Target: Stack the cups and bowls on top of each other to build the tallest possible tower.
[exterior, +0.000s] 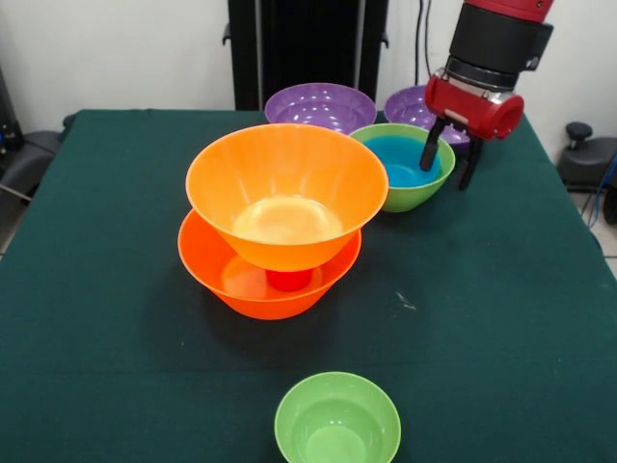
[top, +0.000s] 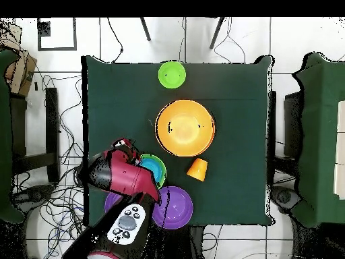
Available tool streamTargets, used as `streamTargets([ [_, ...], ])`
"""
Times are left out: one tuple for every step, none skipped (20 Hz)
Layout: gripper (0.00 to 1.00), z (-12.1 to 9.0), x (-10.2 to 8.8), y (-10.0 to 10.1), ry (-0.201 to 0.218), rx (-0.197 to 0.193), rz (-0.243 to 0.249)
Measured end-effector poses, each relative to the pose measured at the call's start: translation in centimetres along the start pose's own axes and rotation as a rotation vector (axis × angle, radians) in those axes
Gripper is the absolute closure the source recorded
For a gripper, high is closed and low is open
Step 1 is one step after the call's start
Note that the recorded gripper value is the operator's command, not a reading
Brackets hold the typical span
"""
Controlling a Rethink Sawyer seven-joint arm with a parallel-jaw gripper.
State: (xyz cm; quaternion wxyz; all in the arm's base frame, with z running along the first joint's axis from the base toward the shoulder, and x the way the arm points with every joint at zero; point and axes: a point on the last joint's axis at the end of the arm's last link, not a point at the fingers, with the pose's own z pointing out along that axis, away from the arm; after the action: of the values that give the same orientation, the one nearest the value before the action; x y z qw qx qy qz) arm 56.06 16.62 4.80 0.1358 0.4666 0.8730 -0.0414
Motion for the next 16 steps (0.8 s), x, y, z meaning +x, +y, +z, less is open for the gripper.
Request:
streamTargets([
  [0.0, -0.2, 0.0, -0.1, 0.011, 0.006, 0.003],
  [0.0, -0.6, -0.1, -0.4, 0.031, 0.016, 0.013],
  [0.0, -0.6, -0.1, -0.5, 0.036, 0.017, 0.017],
  [0.0, -0.7, -0.2, -0.5, 0.043, 0.018, 0.023],
  [0.0, -0.7, -0.5, -0.7, 0.057, 0.021, 0.036],
  [0.0, -0.6, -0.7, -1.0, 0.067, 0.022, 0.048],
  [0.0, -0.5, -1.1, -1.2, 0.076, 0.025, 0.061],
  [0.0, -0.3, -1.4, -1.5, 0.085, 0.027, 0.073],
  [0.0, -0.2, -1.5, -1.6, 0.09, 0.029, 0.08],
  [0.0, 0.0, -1.8, -1.8, 0.097, 0.032, 0.089],
  [0.0, 0.4, -2.1, -2.1, 0.107, 0.036, 0.101],
  [0.0, 0.5, -2.2, -2.3, 0.112, 0.038, 0.106],
  [0.0, 0.9, -2.5, -2.6, 0.122, 0.042, 0.114],
  [0.0, 1.1, -2.7, -2.8, 0.127, 0.045, 0.118],
  [0.0, 1.4, -3.0, -3.1, 0.134, 0.05, 0.123],
  [0.0, 1.6, -3.1, -3.3, 0.138, 0.053, 0.126],
])
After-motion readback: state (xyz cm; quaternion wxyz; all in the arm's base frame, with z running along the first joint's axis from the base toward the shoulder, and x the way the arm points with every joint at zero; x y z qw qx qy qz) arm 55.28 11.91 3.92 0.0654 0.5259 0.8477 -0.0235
